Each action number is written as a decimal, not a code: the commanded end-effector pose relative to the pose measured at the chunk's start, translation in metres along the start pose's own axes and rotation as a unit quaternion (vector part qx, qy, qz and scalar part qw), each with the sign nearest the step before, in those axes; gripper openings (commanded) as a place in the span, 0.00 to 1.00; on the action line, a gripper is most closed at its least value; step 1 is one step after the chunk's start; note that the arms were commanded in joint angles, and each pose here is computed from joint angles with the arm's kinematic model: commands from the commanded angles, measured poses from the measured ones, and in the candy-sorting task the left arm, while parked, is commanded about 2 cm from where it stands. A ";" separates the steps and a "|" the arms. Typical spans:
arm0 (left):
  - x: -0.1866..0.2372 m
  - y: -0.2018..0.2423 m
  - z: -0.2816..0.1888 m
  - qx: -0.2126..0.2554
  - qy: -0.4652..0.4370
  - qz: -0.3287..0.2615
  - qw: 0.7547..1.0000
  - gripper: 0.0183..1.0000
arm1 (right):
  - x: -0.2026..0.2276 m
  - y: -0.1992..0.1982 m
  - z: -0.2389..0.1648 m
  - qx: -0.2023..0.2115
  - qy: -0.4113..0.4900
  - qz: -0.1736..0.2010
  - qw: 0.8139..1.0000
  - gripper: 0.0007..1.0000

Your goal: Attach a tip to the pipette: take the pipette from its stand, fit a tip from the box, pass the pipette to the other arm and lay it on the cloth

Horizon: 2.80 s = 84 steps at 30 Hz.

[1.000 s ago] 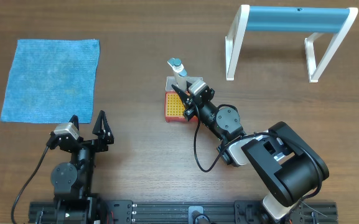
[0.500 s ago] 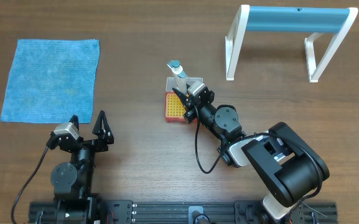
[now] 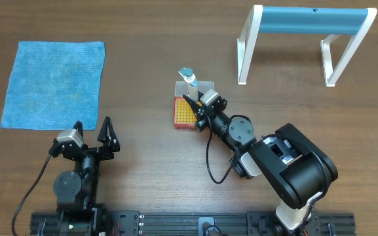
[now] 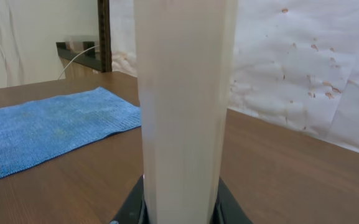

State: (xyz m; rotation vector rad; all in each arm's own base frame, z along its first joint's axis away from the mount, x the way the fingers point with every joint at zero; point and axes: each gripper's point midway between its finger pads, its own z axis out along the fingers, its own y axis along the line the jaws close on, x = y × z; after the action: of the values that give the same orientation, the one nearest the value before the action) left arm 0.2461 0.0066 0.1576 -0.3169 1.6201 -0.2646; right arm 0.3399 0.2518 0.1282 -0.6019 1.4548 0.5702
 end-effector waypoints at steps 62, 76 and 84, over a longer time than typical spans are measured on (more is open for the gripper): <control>-0.099 -0.272 0.054 0.566 0.342 -0.196 0.724 0.33 | -0.188 0.081 -0.014 -0.286 0.228 0.320 0.874 0.07; -0.010 0.076 0.048 -0.208 0.500 -0.207 0.814 0.01 | -0.042 -0.110 -0.122 0.186 0.446 0.320 0.815 0.99; -0.079 0.207 0.154 -0.323 0.597 0.054 0.733 0.01 | -0.049 -0.115 -0.111 0.213 0.409 0.374 0.805 0.99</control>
State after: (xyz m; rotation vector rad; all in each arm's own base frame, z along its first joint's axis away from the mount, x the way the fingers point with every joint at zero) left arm 0.3598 0.2069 0.1851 -0.9735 2.9099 0.0598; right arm 0.3365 0.0935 0.1764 0.1017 2.5872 0.5538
